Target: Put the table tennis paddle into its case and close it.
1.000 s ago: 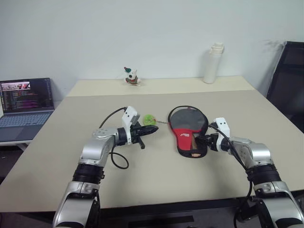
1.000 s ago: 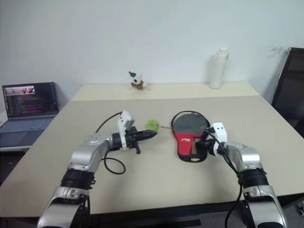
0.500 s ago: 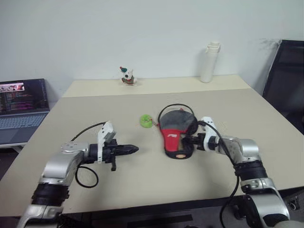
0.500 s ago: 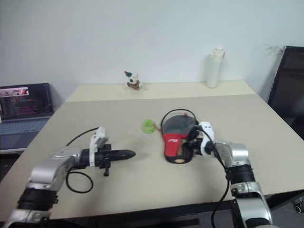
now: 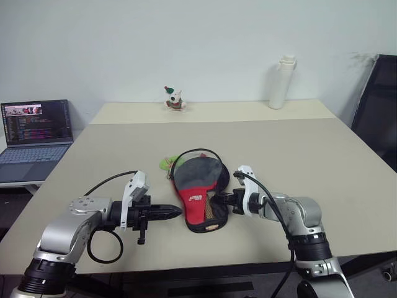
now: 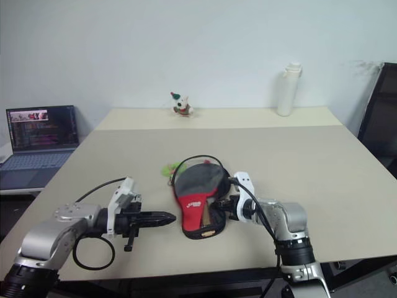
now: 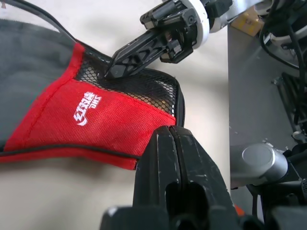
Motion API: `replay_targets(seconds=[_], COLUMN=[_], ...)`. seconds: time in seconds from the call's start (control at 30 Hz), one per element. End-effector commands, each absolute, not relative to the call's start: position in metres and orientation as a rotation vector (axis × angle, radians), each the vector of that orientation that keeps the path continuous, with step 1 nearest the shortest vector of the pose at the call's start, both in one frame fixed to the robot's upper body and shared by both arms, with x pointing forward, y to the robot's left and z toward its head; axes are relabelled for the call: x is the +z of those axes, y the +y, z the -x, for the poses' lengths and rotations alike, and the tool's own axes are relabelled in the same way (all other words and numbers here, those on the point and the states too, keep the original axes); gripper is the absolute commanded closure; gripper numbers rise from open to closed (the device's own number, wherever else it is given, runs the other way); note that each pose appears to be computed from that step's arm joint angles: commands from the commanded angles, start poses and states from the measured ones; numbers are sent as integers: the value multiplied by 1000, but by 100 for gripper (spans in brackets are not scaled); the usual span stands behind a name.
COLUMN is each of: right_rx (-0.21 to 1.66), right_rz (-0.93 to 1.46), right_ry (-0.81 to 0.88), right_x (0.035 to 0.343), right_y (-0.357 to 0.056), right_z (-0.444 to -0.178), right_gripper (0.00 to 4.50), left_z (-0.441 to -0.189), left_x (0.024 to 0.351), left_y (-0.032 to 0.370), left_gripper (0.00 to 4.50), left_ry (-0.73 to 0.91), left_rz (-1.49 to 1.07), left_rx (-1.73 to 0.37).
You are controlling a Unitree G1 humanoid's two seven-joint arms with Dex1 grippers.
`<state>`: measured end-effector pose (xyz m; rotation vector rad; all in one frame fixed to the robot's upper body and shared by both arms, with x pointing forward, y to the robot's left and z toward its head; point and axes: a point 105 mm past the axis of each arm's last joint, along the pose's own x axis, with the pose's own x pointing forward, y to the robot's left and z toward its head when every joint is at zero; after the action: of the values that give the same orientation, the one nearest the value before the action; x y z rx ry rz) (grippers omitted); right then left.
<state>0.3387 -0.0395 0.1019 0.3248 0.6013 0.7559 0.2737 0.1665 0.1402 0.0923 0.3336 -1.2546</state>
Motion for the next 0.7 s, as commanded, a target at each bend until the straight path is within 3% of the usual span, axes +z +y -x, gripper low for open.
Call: replay_targets(seconds=[0.03,0.33,0.7], right_rx=[650,550,528], right_rz=[-375,-464,-504], right_ry=[570,626,615], right_x=[110,106,101], right_y=[-53,-65,-63], right_z=[-335,-290,-263], right_gripper=[449,449,449], left_z=[-270,-267,-267], left_x=[149,148,143], left_y=[165,165,169], left_gripper=[450,450,450], left_ry=[306,326,346], left_rz=[-116,-121,-126], left_rx=[-1271,-1296,-1320])
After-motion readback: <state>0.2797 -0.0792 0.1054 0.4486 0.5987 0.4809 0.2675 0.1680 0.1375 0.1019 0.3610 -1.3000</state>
